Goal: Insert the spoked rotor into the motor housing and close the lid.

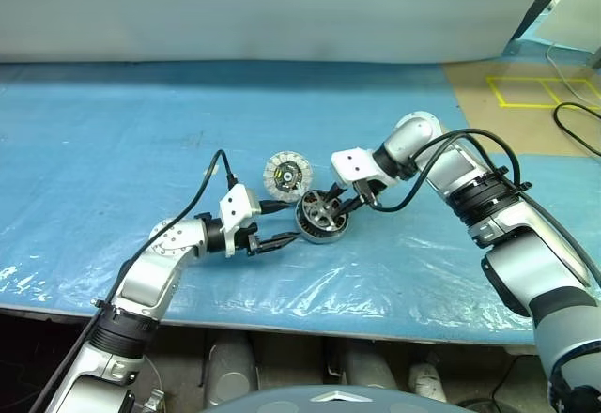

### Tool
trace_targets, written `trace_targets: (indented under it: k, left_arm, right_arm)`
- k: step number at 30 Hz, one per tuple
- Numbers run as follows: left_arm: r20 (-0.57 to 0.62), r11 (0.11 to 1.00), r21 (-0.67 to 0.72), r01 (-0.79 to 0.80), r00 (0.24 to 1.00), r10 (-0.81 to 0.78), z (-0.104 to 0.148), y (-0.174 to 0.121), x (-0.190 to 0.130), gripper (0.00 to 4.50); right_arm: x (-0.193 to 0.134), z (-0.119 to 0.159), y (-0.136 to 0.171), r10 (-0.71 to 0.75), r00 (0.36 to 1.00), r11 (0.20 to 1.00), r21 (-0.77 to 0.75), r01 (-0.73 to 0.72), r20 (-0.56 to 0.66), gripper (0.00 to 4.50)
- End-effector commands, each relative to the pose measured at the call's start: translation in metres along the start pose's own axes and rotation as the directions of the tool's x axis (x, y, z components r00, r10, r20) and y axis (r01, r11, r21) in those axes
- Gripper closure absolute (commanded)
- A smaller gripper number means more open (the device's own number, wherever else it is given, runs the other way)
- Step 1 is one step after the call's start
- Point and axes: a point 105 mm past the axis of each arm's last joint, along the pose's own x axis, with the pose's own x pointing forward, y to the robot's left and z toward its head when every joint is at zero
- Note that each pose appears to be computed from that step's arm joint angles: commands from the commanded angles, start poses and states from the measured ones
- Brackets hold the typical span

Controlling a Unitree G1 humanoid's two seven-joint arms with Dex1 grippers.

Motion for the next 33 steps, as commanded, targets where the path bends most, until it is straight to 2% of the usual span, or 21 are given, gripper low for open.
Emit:
trace_targets:
  k: [1, 10, 19, 33]
  left_arm:
    - [0.022, 0.999, 0.034, 0.006, 1.0, -0.006, 0.008, 0.0, 0.001, 1.36]
    - [0.023, 0.999, 0.032, 0.004, 1.0, -0.005, 0.008, 0.0, 0.001, 1.36]
    - [0.023, 0.999, 0.03, 0.01, 1.0, -0.011, 0.008, -0.001, 0.003, 1.36]
    - [0.025, 0.999, 0.031, 0.013, 1.0, -0.014, 0.007, -0.002, 0.004, 1.36]
  right_arm:
    - [-0.003, 0.005, 0.002, 0.033, 0.999, 0.999, -0.033, -0.033, -0.001, 3.49]
    - [-0.001, -0.007, 0.009, 0.056, 0.997, 0.997, -0.056, -0.058, -0.048, 3.49]
    - [-0.011, 0.003, 0.0, 0.028, 0.999, 0.996, -0.084, -0.031, -0.035, 3.49]
    - [-0.011, 0.006, 0.005, 0.053, 0.998, 0.992, -0.111, -0.057, -0.04, 3.49]
